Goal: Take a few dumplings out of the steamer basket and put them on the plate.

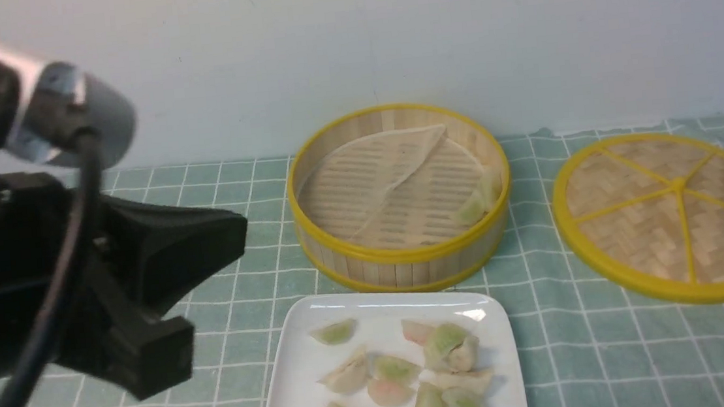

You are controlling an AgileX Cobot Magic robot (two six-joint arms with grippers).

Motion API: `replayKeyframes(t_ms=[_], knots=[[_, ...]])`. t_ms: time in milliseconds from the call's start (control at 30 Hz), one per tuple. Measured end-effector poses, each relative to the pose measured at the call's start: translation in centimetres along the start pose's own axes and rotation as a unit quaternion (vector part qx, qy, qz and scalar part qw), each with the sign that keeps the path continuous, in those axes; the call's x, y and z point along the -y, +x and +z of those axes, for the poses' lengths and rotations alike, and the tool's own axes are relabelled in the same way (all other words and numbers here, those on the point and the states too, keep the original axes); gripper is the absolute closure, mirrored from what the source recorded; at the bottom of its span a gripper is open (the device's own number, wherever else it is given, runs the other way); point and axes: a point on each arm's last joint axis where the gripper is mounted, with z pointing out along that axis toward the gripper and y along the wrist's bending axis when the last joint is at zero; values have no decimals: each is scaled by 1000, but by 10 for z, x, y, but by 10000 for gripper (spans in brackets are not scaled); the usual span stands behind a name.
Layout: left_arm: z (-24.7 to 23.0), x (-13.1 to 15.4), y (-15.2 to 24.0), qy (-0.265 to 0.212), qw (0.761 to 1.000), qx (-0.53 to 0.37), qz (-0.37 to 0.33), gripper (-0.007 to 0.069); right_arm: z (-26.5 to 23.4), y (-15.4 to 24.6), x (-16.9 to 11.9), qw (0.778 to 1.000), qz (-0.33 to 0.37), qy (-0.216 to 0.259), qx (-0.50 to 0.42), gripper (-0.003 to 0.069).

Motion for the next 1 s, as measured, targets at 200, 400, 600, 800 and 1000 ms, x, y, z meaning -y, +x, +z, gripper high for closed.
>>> replayKeyframes(t_ms=[200,400,600,800,1000], knots=[[-35,4,-1,-7,998,53,43,631,0,0,0,1000,0,0,0,672],[-62,4,2,-32,992,88,84,631,0,0,0,1000,0,0,0,672],[-77,-5,25,-81,985,115,99,631,0,0,0,1000,0,0,0,672],[-67,-31,105,-192,969,145,64,631,0,0,0,1000,0,0,0,672],[-40,-57,193,-290,946,141,27,631,0,0,0,1000,0,0,0,672]])
